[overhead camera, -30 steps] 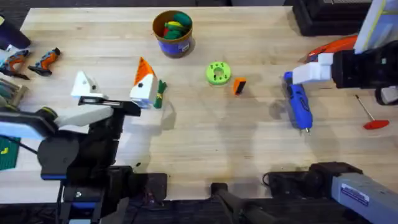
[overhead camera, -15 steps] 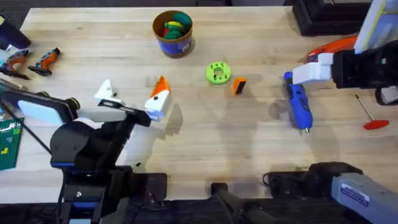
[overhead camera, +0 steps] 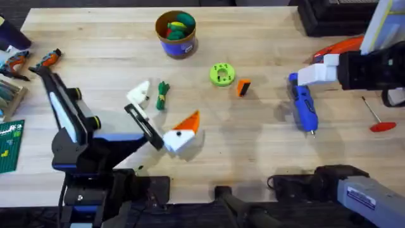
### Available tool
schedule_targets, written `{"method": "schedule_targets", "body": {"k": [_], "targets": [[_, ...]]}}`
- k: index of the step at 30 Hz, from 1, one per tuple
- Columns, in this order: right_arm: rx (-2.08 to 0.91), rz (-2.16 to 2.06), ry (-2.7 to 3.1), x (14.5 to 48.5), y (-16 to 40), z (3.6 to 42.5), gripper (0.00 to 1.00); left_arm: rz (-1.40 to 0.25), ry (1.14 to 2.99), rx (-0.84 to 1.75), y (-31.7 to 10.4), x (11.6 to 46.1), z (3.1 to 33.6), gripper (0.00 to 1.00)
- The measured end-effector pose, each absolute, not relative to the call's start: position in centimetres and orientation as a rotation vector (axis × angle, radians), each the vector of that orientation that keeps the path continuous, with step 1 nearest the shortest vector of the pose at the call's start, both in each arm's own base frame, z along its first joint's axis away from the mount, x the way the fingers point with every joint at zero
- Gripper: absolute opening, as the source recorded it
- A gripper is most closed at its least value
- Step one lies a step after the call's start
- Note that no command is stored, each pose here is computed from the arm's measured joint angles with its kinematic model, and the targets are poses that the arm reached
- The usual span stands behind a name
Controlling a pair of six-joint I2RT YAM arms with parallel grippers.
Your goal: Pick up the gripper from the table and insert it into the empty holder that is missing its gripper. Then pick up a screw, insert it into the mounting hole, and use the screwdriver to tighten it. Finally, clean up the table by picking up the vegetable and placing it into the bucket.
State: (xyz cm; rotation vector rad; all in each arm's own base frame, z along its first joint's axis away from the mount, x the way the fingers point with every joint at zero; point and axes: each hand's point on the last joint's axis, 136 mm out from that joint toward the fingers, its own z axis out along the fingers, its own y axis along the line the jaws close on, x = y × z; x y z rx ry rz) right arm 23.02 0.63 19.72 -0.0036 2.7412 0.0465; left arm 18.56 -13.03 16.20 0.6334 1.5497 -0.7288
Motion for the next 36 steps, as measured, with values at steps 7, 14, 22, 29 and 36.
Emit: {"method": "schedule_targets", "body": {"k": [7, 14, 22, 29, 36], "targets": [[-0.004, 0.046, 2.741, 23.0, 0.6, 19.7, 0.991, -0.893, 1.508, 0.783, -15.0, 15.7, 16.0, 0.985], [-0.004, 0.046, 2.741, 23.0, 0.6, 19.7, 0.991, -0.971, 1.474, 0.869, -15.8, 14.1, 16.0, 0.985], [-0.004, 0.046, 2.741, 23.0, 0.6, 19.7, 0.99, -0.995, 1.42, 0.954, -16.2, 12.9, 16.0, 0.985], [-0.004, 0.046, 2.741, 23.0, 0.6, 19.7, 0.99, -1.001, 1.413, 0.965, -16.3, 12.7, 16.0, 0.985], [-0.004, 0.046, 2.741, 23.0, 0.6, 19.7, 0.99, -1.004, 1.411, 0.967, -16.3, 12.6, 16.0, 0.985]]}}
